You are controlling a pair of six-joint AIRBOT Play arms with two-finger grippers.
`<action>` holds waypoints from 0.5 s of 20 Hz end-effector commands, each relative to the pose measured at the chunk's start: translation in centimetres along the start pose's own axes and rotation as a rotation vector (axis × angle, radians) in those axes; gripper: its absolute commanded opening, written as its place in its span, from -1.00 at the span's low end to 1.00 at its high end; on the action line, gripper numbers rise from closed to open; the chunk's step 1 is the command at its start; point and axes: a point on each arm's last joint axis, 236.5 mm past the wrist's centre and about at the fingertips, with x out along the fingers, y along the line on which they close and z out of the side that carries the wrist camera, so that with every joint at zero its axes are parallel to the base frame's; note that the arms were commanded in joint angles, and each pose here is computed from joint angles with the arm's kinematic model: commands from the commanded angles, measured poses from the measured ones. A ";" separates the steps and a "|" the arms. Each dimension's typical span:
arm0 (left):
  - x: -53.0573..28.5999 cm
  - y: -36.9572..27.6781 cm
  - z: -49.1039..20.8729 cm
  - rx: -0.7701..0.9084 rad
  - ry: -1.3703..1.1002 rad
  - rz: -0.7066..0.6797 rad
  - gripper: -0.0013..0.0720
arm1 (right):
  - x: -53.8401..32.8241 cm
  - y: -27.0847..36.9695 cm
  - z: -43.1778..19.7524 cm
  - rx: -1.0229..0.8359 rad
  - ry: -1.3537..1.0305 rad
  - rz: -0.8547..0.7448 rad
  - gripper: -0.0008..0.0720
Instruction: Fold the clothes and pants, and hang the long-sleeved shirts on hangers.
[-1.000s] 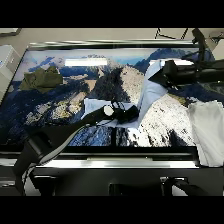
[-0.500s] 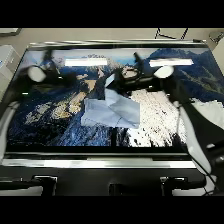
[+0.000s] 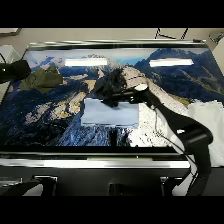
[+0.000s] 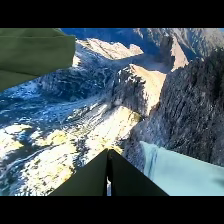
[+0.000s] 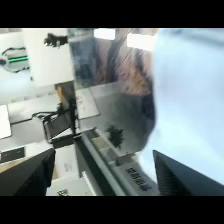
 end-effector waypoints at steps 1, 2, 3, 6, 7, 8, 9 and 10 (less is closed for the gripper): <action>-0.5 0.6 -0.8 0.031 0.023 0.017 -0.90 | -11.5 -7.5 1.7 -0.010 0.030 -0.320 0.90; -0.3 0.7 -1.0 0.030 0.029 0.018 -0.90 | -16.4 -11.2 1.1 0.029 0.057 -0.489 0.90; -0.2 0.7 -1.2 0.029 0.034 0.019 -0.90 | -20.7 -14.6 -0.1 0.089 0.091 -0.635 0.88; 0.0 0.5 -1.4 0.032 0.041 0.015 -0.90 | -22.2 -19.0 -3.8 0.241 0.147 -0.653 0.87; 0.0 0.2 -1.5 0.038 0.043 0.010 -0.90 | -20.3 -19.2 -4.3 0.240 0.142 -0.584 0.87; 0.0 -0.1 -1.6 0.043 0.045 0.005 -0.90 | -18.0 -19.0 -4.4 0.223 0.123 -0.507 0.86; 0.1 -0.5 -1.7 0.049 0.048 -0.001 -0.90 | -16.2 -18.6 -4.3 0.205 0.106 -0.448 0.85; 0.1 -1.0 -1.9 0.057 0.050 -0.010 -0.90 | -14.6 -18.3 -4.1 0.181 0.093 -0.409 0.79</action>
